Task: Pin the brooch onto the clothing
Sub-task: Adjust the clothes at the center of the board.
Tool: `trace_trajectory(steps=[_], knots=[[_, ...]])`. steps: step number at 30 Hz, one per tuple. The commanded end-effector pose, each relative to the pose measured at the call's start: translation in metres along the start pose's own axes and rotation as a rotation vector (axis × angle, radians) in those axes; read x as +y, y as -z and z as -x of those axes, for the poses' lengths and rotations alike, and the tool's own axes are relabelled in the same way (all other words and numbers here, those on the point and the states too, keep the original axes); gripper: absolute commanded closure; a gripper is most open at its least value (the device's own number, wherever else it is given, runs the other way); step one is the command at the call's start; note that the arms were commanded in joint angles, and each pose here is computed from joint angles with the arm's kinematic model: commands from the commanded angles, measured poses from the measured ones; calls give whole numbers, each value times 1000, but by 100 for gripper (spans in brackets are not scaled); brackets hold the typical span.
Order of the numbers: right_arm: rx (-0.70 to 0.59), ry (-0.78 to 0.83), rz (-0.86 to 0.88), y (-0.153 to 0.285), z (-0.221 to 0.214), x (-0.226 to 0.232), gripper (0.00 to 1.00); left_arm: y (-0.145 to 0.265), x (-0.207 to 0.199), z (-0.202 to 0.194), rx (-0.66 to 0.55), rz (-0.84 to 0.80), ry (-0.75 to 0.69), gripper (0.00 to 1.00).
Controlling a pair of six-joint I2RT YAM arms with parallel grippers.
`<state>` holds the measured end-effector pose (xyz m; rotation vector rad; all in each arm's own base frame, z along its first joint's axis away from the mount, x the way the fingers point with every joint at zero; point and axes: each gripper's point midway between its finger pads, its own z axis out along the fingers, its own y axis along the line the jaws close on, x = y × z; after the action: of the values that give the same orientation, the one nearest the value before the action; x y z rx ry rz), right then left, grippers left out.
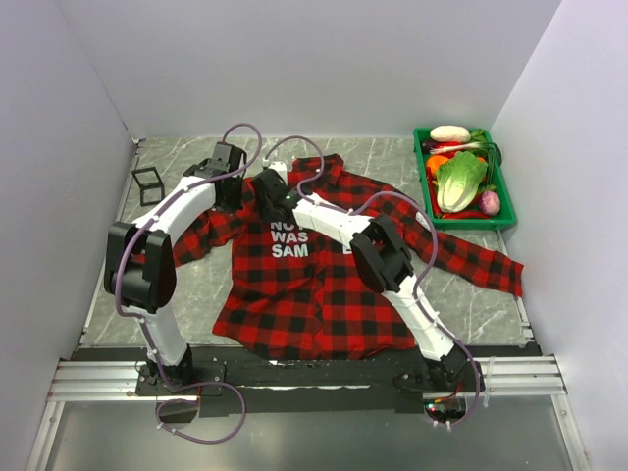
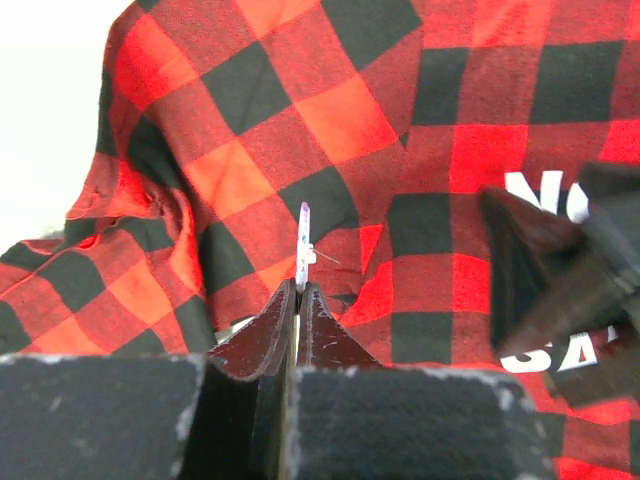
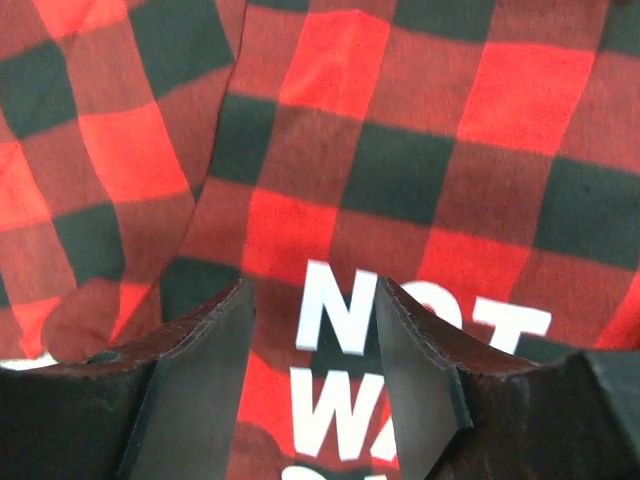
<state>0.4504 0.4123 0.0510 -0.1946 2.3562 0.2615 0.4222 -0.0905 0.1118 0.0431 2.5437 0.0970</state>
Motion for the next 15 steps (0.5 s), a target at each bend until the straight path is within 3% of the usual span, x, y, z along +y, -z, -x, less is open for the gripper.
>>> trace_trajectory(steps=[1,10,15], knots=[[-19,-12,-34,-6,11,-3,42,24,-7,17,-69,-55,36,99],[-6,-29,-77,-16,15,-3,45,28,-21,16,-66,-96,15,99],[87,-63,-94,-19,-5,-18,44,35,-31,17,-71,-132,3,99]])
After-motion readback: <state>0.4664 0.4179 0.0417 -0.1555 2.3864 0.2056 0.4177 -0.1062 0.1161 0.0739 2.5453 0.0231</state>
